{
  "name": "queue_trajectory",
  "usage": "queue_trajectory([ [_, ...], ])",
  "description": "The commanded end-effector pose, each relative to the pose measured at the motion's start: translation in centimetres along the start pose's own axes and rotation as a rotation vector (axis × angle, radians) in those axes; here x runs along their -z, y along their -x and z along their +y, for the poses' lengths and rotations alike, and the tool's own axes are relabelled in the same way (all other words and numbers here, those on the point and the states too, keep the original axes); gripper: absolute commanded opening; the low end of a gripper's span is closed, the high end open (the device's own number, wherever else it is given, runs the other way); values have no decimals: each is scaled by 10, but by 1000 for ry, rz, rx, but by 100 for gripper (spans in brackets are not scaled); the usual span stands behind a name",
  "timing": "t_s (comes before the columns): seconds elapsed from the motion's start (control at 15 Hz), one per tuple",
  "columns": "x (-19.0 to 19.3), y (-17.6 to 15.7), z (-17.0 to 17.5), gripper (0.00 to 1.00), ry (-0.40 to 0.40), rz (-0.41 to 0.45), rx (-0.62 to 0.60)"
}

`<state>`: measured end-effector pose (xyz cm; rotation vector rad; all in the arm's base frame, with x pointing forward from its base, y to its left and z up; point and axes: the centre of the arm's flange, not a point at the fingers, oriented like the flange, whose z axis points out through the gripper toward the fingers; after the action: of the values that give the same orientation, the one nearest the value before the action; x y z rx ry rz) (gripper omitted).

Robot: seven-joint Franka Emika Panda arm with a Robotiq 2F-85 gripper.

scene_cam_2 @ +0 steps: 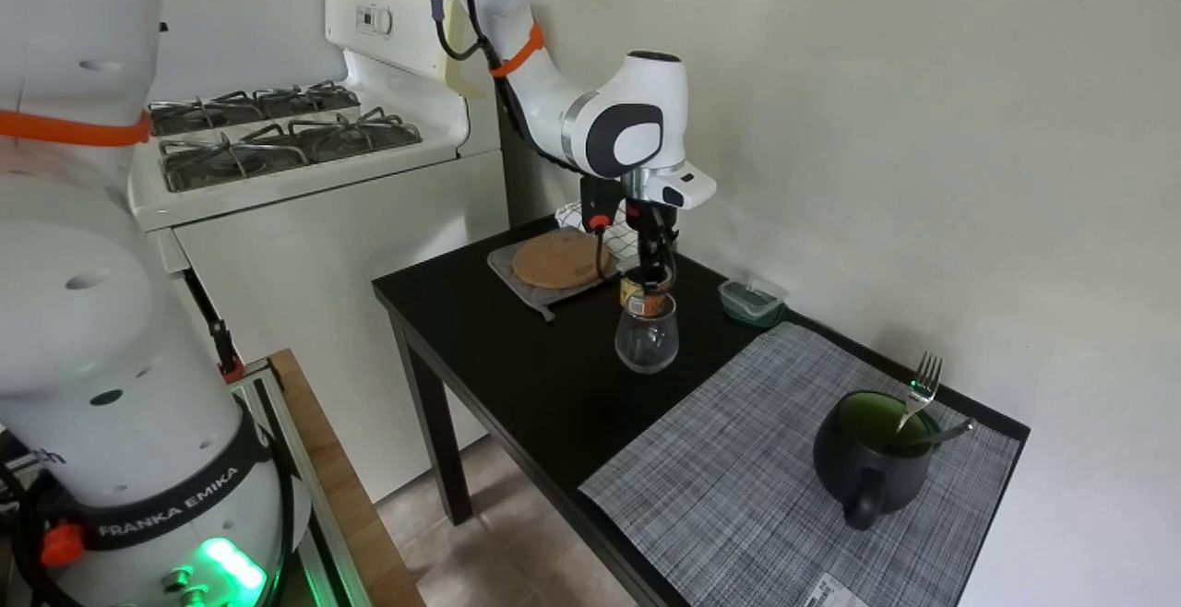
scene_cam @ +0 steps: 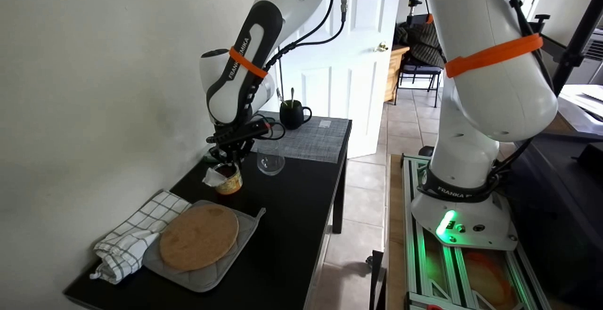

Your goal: Move the object from the stove top to the counter

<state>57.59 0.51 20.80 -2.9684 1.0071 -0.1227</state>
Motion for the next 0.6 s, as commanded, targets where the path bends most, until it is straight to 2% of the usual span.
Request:
queue_trajectory([
  [0.0, 21, 4, -2, 50, 28, 29, 18],
  [0.2, 59, 11, -1, 72, 15, 47, 72],
  [0.33, 90, 17, 1, 88, -7, 59, 150],
  [0.47, 113, 23, 1, 99, -32, 60, 220],
  [0.53, 87, 5, -11, 84, -24, 70, 163],
])
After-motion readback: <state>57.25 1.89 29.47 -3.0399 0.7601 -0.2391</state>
